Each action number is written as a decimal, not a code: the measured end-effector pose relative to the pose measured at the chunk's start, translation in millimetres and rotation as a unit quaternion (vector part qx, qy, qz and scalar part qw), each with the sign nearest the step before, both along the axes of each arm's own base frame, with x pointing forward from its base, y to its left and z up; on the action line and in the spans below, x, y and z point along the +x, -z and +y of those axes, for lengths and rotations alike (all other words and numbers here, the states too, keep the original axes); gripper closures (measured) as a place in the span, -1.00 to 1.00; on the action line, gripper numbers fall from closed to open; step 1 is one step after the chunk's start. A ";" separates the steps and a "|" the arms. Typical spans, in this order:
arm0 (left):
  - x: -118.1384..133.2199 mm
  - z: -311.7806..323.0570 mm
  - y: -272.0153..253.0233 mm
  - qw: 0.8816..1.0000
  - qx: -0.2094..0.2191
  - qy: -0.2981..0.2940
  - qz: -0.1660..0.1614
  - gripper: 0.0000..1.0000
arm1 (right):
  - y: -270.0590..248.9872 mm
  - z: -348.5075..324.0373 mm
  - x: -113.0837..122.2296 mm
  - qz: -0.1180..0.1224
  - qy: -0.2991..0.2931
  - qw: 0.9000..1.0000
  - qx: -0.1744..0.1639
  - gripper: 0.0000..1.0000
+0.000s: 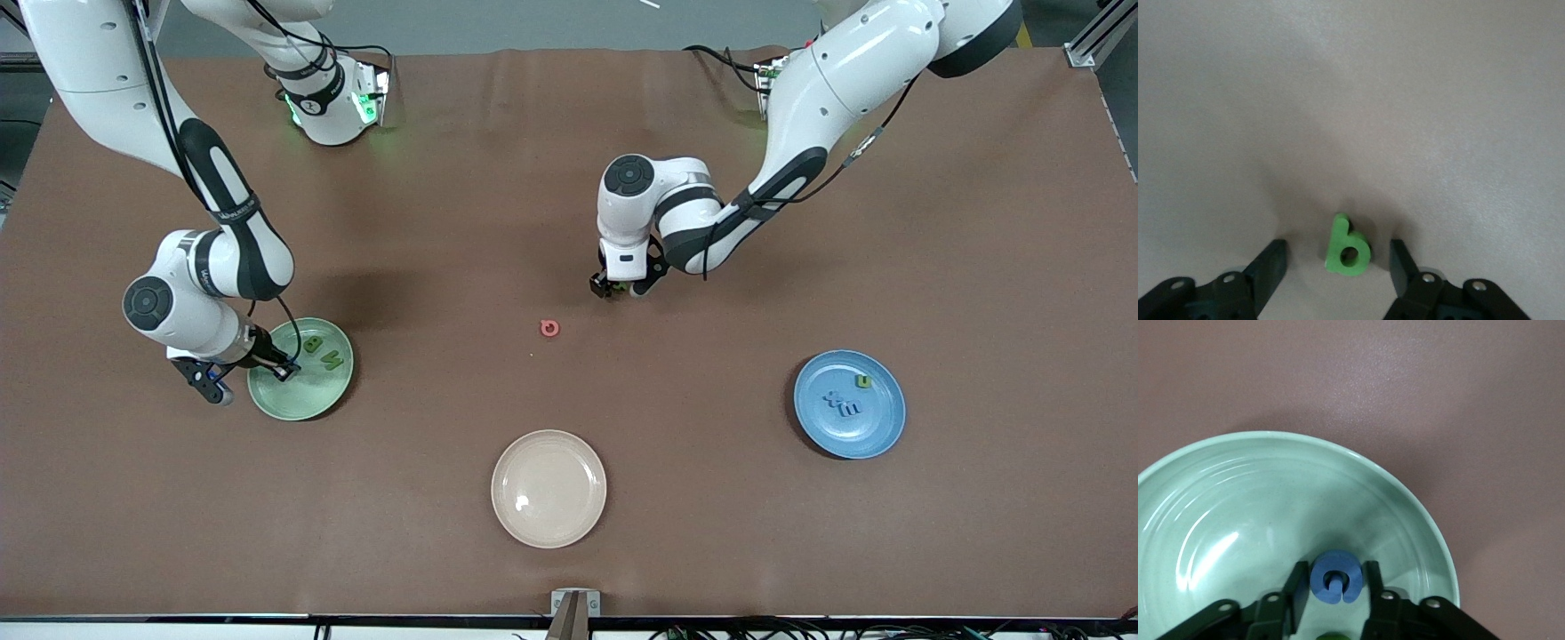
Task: Sort upper and lower case letters into plates
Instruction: 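Carry the green b to the blue plate while the right gripper grasps a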
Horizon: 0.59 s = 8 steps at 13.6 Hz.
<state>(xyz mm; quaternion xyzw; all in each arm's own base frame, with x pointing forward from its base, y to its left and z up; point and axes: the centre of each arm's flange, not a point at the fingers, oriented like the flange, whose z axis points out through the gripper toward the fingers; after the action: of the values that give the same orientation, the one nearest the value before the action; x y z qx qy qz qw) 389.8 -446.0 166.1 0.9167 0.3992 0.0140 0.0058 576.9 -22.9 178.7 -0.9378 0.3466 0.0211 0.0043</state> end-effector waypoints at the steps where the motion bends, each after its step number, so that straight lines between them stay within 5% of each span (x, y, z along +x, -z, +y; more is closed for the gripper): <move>1: 0.7 -2.6 -0.9 1.000 0.000 0.001 -0.003 -0.10 | 0.2 0.1 0.3 0.000 0.000 1.000 0.000 -0.22; 3: 3.1 -4.2 -2.7 1.000 -0.002 0.000 -0.005 0.32 | -6.0 2.2 4.8 0.018 -0.001 1.000 0.003 -0.62; 5: 9.8 -2.3 -3.1 1.000 -0.002 -0.004 -0.009 0.32 | -32.6 11.4 17.5 0.054 0.011 0.998 0.008 -0.99; 8: 40.0 5.3 -13.1 1.000 -0.007 -0.009 -0.024 0.32 | -87.1 75.6 36.6 0.068 0.062 0.996 0.008 -1.00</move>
<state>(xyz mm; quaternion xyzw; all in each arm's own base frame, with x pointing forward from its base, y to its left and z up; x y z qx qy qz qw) 429.8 -440.7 179.2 0.9123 0.4075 0.0332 0.0220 613.5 52.7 265.8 -0.9109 0.4030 0.0878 -0.0103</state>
